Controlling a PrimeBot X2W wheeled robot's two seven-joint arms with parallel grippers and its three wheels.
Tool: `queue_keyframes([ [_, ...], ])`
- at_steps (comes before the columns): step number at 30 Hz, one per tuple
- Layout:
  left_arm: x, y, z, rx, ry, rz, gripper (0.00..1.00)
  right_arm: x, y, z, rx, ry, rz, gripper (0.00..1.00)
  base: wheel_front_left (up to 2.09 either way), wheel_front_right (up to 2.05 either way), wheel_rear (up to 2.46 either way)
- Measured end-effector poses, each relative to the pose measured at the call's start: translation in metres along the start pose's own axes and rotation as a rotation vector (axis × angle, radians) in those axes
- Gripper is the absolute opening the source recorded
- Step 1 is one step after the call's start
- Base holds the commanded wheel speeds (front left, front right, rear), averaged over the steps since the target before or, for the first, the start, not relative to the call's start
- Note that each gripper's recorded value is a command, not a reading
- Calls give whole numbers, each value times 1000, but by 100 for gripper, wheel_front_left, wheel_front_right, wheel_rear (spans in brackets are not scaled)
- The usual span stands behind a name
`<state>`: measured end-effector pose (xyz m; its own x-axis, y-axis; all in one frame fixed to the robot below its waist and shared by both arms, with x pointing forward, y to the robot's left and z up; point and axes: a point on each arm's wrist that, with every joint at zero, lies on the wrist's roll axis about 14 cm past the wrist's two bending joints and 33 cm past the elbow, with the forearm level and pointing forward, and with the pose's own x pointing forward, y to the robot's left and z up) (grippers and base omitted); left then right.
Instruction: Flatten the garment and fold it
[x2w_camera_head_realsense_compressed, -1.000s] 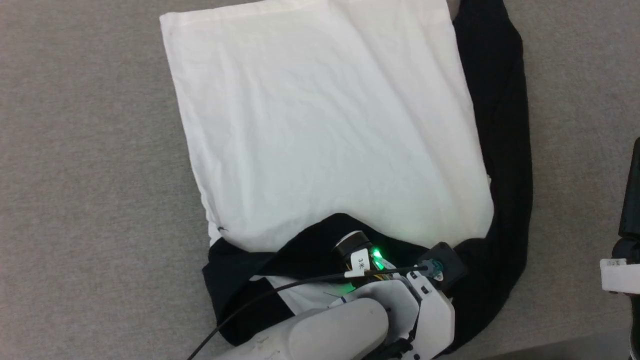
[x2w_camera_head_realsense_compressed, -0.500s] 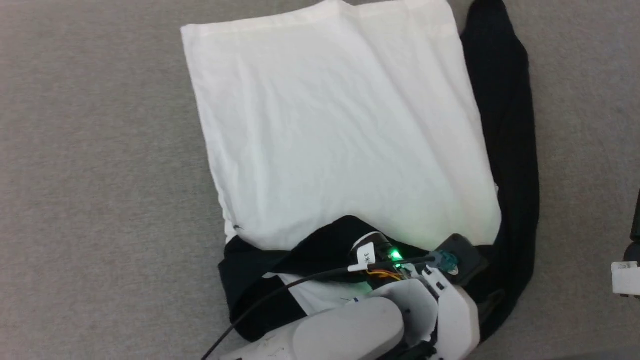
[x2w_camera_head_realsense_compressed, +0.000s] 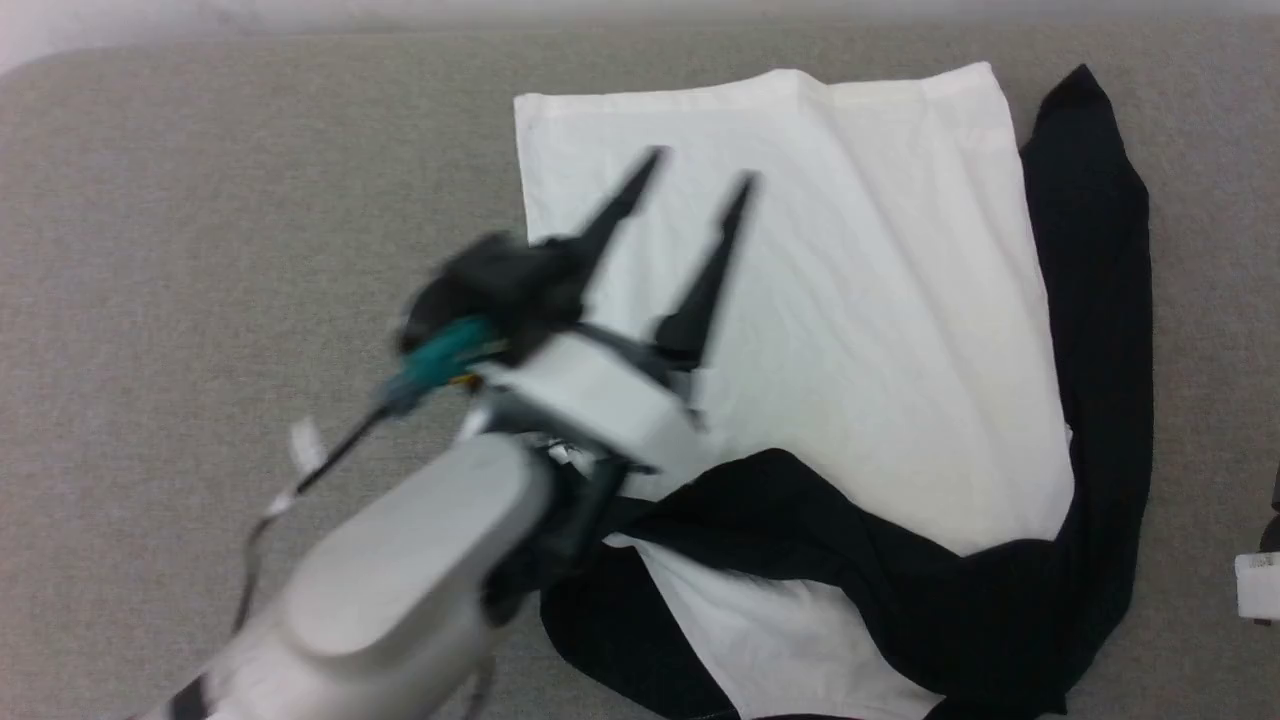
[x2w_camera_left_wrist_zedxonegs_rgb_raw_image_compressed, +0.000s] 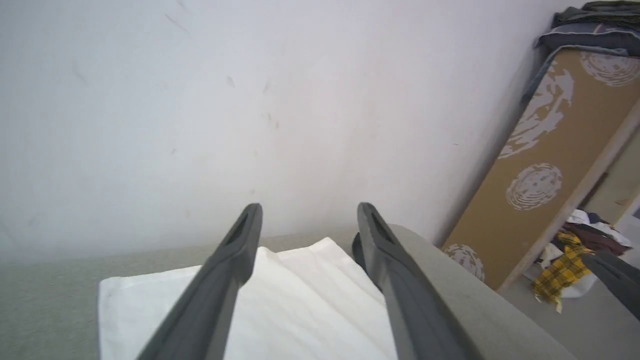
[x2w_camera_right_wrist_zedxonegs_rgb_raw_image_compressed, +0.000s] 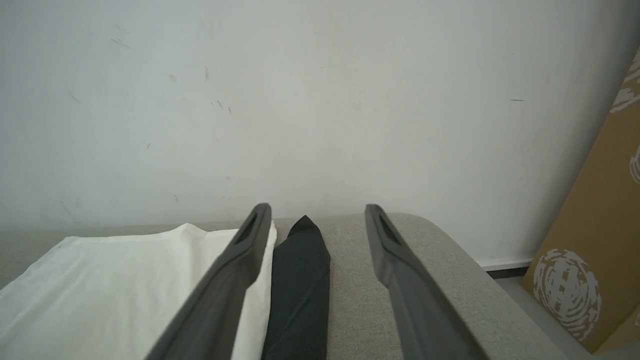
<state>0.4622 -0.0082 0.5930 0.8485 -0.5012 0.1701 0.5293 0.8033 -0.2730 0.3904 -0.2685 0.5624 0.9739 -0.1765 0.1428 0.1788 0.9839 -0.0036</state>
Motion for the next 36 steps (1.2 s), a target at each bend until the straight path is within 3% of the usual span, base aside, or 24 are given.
queue_keyframes([
  [8, -94, 103, 64, 95, -204, 428, 100, -1, 12, 4, 27, -8, 36, 100, 0, 0, 0],
  [13, -151, 120, 53, 218, -165, 561, 100, -3, 16, -3, 41, 14, 48, 100, 0, 0, 0],
  [15, -167, 119, 40, 207, -129, 597, 100, -5, 17, -7, 47, 24, 51, 100, 0, 0, 0],
  [20, -181, 112, 32, 164, -142, 618, 100, -9, 19, -21, 80, 63, 55, 100, 0, 0, 0],
  [28, -177, 116, 21, 210, -131, 572, 100, -2, 28, -31, 93, 87, 76, 100, 0, 0, 0],
  [36, -154, 128, 15, 235, -136, 545, 100, 70, 49, 9, 62, -8, 178, 100, 0, 0, 0],
])
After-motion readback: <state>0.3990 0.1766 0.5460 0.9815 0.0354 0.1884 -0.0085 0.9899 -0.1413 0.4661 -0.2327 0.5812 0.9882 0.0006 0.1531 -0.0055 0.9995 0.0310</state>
